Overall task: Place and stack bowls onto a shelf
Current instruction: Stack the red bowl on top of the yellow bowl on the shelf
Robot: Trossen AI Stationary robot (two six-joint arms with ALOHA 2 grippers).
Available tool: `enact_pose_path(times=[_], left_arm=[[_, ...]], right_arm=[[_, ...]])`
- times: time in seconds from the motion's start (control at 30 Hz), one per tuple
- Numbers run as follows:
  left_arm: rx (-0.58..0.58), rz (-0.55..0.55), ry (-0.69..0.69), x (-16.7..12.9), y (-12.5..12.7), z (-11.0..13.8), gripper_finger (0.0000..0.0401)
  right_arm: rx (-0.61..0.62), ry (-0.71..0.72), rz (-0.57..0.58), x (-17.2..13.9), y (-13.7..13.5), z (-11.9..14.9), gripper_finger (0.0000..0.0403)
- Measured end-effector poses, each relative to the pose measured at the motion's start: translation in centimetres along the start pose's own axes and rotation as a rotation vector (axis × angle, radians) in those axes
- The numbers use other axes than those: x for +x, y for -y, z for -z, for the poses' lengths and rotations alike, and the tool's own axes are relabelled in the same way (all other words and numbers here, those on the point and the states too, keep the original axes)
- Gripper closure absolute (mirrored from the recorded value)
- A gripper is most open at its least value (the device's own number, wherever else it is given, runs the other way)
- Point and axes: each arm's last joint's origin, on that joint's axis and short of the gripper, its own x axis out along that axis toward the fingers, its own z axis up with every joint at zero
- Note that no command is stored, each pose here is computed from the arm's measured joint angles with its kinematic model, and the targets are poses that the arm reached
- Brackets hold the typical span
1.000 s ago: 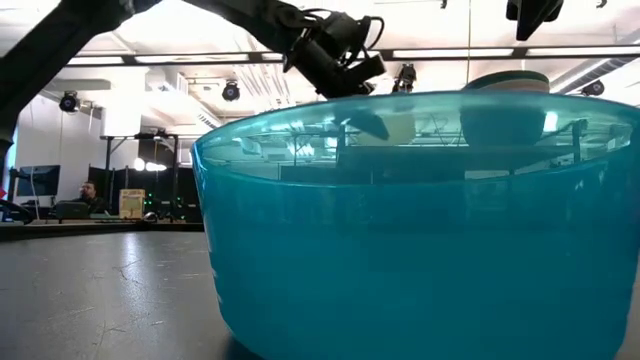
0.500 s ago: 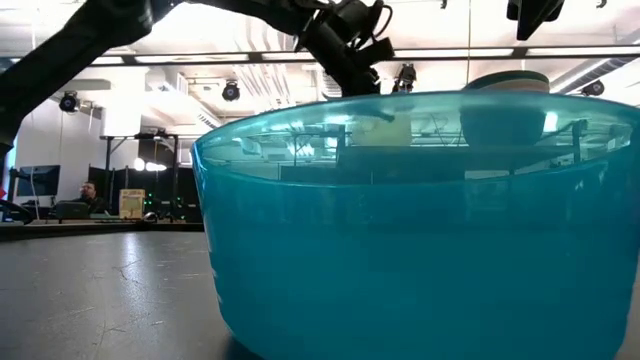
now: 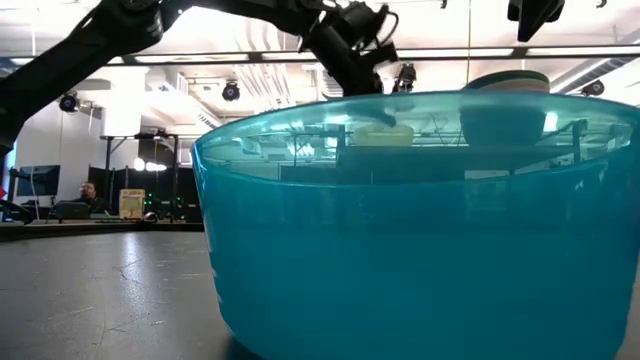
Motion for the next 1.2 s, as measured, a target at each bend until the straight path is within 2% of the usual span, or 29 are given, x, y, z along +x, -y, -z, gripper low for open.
enact_pose_path(times=[0.13, 0.27, 0.4, 0.57, 0.83, 0.9, 1.07, 1.13, 1.2], left_arm=[[-0.032, 0.091, 0.089, -1.8, 0.0, -0.8, 0.0314], [-0.064, 0.136, 0.088, -2.6, 0.3, -0.9, 0.0314], [-0.119, 0.159, 0.083, -4.2, 0.6, -1.3, 0.0314], [-0.236, 0.324, 0.057, -5.6, 2.7, -1.9, 0.0314], [-0.111, 0.473, -0.033, -6.7, 7.1, -3.3, 0.0314], [-0.079, 0.498, -0.045, -6.9, 7.9, -3.5, 0.0314], [-0.039, 0.544, -0.077, -7.2, 9.2, -3.8, 0.0314], [-0.037, 0.571, -0.088, -7.3, 9.7, -3.8, 0.0314], [-0.041, 0.613, -0.081, -7.4, 10.1, -3.9, 0.0314]], right_arm=[[-0.001, -0.011, 0.007, 0.3, 0.0, 0.1, 0.0307], [0.015, -0.041, 0.024, 1.2, 0.1, 0.4, 0.0307], [0.101, -0.099, 0.047, 2.6, 0.2, 1.0, 0.0307], [0.228, -0.221, 0.029, 4.5, -0.2, 2.3, 0.0307], [0.443, -0.279, 0.087, 7.0, -2.5, 5.6, 0.0307], [0.491, -0.272, 0.046, 7.8, -3.6, 6.4, 0.0307], [0.590, -0.210, -0.155, 9.8, -6.9, 7.9, 0.0307], [0.641, -0.207, -0.157, 10.6, -7.9, 8.7, 0.0307], [0.677, -0.232, -0.109, 11.3, -8.6, 9.7, 0.0307]])
